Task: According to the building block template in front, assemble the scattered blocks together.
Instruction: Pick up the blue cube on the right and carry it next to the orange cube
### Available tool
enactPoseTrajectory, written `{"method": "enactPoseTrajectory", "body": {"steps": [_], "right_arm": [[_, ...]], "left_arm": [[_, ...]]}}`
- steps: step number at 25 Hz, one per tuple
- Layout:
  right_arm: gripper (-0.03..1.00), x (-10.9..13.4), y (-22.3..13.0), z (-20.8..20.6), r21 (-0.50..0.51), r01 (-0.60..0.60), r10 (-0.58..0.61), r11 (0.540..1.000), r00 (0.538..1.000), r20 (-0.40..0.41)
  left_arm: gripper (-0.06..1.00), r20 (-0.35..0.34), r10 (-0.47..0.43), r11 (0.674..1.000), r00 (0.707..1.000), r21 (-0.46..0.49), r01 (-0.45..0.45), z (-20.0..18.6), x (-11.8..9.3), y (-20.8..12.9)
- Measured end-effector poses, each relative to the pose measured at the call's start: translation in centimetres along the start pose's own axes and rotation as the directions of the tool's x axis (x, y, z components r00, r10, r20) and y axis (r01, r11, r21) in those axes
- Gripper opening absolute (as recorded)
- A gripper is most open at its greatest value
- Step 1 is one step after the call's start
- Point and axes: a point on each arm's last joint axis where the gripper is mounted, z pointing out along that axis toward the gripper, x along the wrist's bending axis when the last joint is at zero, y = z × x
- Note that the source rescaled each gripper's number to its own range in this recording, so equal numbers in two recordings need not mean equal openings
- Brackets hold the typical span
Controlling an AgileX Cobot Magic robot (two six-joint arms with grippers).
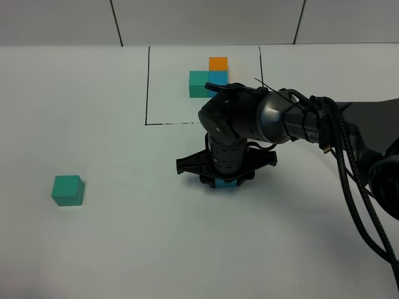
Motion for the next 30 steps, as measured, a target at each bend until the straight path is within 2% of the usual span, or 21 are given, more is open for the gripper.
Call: {"method": "enactPoseTrajectory", "body": {"steps": [18, 30], "right_arm": [[0.02, -0.45, 0.39, 0.12, 0.005, -0.038, 0.038, 0.999, 0.999, -0.015], [0.02, -0.88, 0.98, 0.18, -0.026, -0.033, 0.032, 0.999, 0.999, -0.013]], "left_arm": [[0.76, -0.004, 0.002, 1.0, 1.0, 0.0, -0.002, 0.0, 0.03, 0.0], [0.76, -0.004, 0.002, 1.0, 1.0, 0.0, -0.002, 0.0, 0.04, 0.0]]}}
